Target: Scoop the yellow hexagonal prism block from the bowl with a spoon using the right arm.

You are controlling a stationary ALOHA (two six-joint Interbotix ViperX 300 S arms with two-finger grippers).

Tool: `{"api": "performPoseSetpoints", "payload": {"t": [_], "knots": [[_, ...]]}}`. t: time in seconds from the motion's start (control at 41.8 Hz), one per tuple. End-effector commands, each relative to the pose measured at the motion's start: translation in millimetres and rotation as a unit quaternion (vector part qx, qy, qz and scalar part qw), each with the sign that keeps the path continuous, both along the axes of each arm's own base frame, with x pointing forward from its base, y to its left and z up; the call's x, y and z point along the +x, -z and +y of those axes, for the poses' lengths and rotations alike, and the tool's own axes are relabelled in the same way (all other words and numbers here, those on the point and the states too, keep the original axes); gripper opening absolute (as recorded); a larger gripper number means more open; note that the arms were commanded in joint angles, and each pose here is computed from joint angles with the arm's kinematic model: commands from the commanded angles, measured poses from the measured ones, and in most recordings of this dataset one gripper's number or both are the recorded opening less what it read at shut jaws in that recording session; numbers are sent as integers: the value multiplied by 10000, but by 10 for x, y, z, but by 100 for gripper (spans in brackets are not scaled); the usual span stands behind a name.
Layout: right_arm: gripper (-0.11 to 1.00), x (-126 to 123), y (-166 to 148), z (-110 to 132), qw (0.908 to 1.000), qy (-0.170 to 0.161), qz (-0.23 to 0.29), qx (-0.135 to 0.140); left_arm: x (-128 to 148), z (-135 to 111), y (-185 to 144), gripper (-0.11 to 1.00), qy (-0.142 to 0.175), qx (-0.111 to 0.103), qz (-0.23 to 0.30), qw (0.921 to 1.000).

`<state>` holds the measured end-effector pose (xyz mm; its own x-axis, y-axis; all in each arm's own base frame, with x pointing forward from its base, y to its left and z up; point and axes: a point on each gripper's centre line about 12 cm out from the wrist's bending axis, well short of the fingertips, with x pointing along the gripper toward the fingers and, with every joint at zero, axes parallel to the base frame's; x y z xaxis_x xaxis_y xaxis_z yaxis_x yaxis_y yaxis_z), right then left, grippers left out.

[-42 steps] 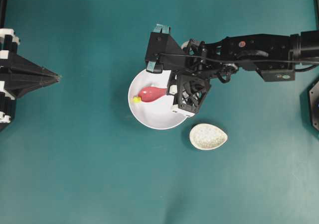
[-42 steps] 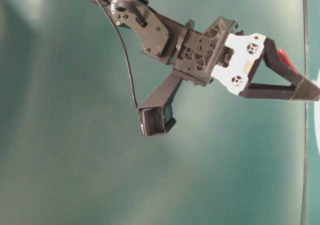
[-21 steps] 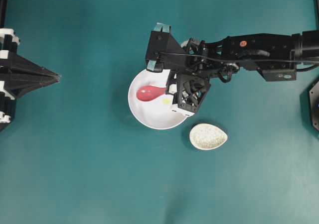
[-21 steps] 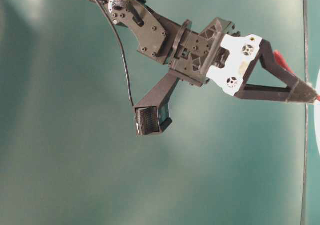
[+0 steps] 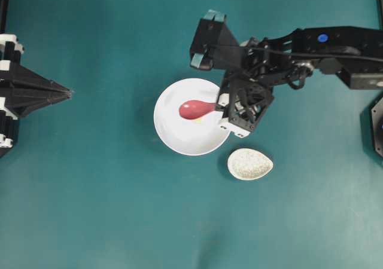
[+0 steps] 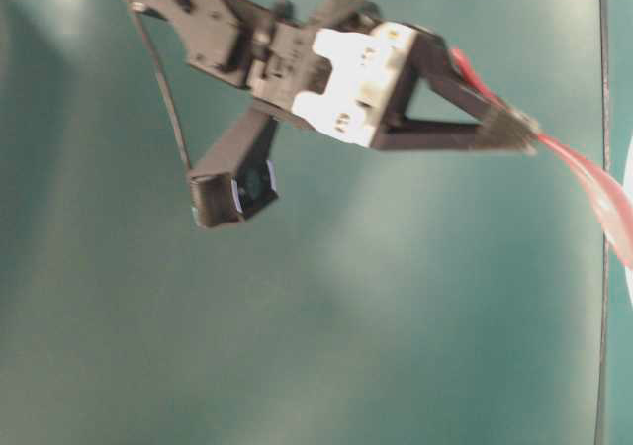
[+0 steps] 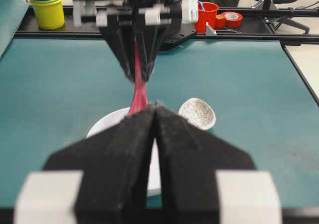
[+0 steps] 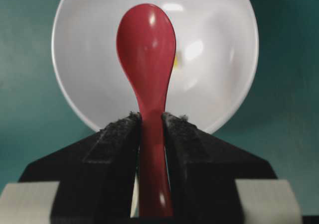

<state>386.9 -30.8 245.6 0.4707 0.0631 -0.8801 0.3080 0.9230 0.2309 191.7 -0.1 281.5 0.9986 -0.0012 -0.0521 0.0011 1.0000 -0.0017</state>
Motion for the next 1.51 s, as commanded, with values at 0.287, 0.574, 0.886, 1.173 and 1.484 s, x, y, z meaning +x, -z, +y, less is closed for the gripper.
{"api": "performPoseSetpoints", "payload": {"t": [0.287, 0.574, 0.886, 1.173, 1.484], "knots": [[23, 39, -194, 9, 9954, 169, 896, 285, 24, -1, -109, 0, 3, 7, -153, 9999], [23, 109, -43, 8, 9879, 101, 1504, 354, 24, -1, -109, 0, 3, 7, -153, 9999], [23, 167, 145, 1, 9847, 110, 1700, 374, 24, -1, -109, 0, 3, 7, -153, 9999], [23, 259, 273, -14, 9864, 144, 1597, 358, 24, -1, -109, 0, 3, 7, -153, 9999], [23, 382, 368, -36, 9911, 150, 1287, 296, 24, -1, -109, 0, 3, 7, -153, 9999]]}}
